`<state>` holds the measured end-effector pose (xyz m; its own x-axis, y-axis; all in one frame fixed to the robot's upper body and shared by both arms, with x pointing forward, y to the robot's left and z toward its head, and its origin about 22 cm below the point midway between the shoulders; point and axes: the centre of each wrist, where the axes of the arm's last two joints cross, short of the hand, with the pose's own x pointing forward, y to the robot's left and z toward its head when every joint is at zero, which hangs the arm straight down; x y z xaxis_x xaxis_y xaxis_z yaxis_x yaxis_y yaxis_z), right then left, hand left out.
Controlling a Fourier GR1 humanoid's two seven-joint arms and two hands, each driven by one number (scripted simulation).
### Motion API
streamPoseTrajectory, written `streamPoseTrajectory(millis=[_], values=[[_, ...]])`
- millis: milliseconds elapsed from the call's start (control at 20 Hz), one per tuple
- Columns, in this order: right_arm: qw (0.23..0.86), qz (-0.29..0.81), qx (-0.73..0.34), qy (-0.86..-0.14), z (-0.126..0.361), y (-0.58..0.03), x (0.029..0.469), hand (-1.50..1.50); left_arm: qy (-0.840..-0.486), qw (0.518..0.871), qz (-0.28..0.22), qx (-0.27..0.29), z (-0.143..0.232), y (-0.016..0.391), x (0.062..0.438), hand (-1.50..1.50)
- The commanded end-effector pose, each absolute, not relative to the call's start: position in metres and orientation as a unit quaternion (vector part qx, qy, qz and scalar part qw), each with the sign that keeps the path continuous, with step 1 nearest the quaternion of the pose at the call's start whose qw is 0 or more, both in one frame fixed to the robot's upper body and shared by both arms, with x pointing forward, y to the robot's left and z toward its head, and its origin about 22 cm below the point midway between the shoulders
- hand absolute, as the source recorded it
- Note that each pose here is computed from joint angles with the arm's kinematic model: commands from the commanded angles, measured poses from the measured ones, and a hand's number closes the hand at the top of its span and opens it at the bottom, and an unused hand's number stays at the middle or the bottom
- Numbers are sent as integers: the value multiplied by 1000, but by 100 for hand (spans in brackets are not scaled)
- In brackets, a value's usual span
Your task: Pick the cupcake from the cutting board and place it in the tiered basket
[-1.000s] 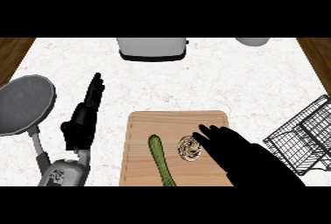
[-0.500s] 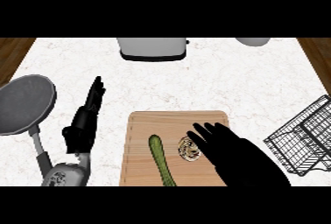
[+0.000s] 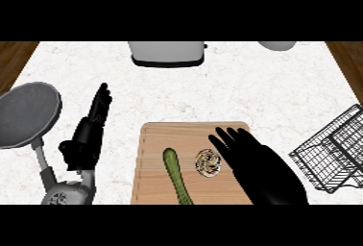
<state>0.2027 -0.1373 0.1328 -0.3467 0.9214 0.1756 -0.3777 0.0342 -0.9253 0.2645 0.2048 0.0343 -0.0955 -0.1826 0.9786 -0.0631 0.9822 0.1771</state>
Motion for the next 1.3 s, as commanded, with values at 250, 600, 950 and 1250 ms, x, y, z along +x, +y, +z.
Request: streamPoseTrajectory(millis=[250, 600, 950, 1250], values=[[537, 633, -246, -500, 106, -140, 213, -150, -741, 664, -49, 85, 37, 192, 282, 0], [526, 639, -227, -513, 72, -151, 219, -150, -740, 666, -40, 88, 47, 195, 284, 0], [526, 651, -216, -503, 81, -156, 232, -150, -743, 663, -50, 83, 42, 209, 269, 0], [534, 646, -215, -502, 58, -123, 229, -150, -738, 666, -53, 94, 29, 206, 257, 0]])
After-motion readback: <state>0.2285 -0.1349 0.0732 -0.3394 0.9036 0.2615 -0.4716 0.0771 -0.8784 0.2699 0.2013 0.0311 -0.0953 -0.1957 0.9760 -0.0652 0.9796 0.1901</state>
